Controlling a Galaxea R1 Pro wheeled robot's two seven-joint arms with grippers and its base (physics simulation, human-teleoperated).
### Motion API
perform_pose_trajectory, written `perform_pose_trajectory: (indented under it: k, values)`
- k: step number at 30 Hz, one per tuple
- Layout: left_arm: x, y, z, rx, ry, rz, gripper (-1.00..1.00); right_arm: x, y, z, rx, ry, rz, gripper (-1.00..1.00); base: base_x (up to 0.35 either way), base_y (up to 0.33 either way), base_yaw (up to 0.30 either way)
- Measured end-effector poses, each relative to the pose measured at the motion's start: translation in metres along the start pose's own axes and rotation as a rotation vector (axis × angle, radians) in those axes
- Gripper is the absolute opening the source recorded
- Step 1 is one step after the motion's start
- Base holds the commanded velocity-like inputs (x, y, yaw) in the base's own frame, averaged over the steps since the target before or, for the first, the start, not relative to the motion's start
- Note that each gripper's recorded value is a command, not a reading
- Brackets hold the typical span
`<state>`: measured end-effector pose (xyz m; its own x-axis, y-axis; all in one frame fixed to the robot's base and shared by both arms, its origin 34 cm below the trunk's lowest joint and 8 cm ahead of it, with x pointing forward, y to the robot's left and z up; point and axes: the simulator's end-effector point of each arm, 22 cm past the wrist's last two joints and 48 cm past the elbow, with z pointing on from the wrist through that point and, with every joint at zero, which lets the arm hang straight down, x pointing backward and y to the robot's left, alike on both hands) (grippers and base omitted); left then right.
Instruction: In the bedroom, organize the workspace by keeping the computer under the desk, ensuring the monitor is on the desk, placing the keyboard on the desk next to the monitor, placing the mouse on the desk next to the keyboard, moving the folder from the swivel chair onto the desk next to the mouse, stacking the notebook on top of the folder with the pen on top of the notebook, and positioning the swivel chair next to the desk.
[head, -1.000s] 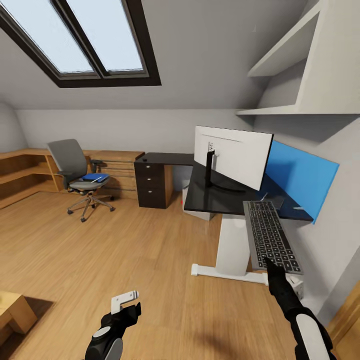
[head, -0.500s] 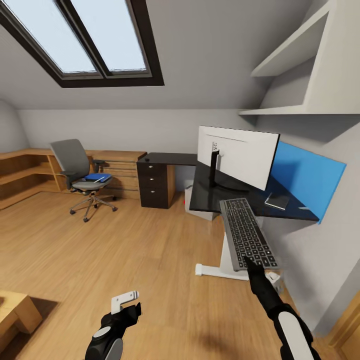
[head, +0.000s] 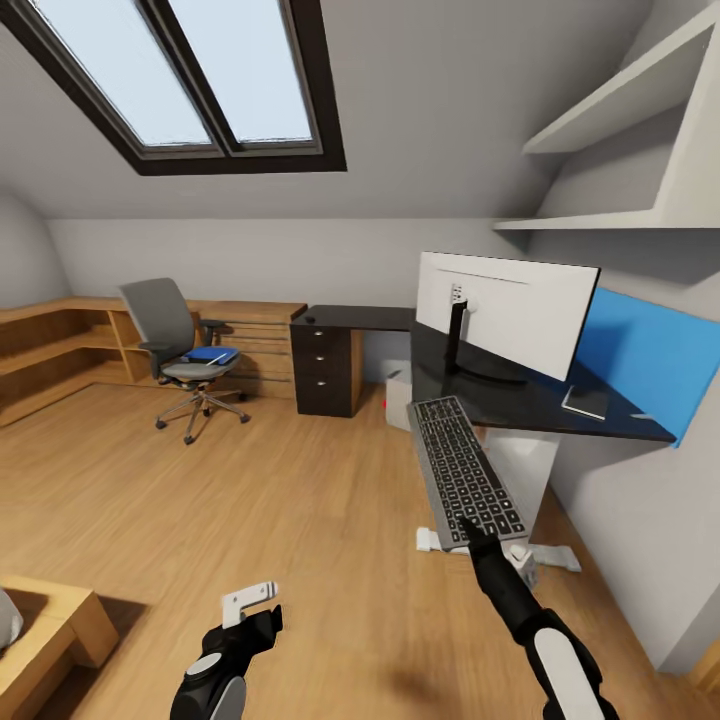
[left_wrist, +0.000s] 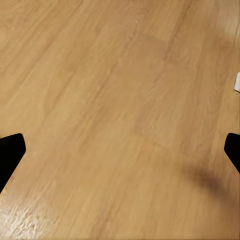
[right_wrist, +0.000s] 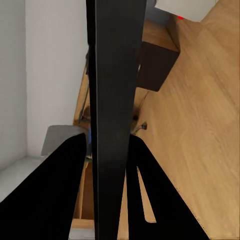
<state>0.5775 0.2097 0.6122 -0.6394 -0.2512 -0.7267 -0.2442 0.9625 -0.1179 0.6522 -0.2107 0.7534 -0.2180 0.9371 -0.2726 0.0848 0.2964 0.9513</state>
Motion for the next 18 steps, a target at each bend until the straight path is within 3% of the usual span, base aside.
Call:
perform_pose_trajectory:
  k: [7,18]
  values:
    - [0.0,0.0,0.0,0.001,0.0,0.0,1.0,0.005,0.002,0.0,-0.009,0.014,-0.01,-1.0,0.0,0.289,0.0]
    - [-0.013,-0.002,-0.008,0.0,-0.007,-0.003,1.0,0.002,0.014,-0.001,-0.011,0.015,-0.003,-1.0,0.02,0.021,0.0]
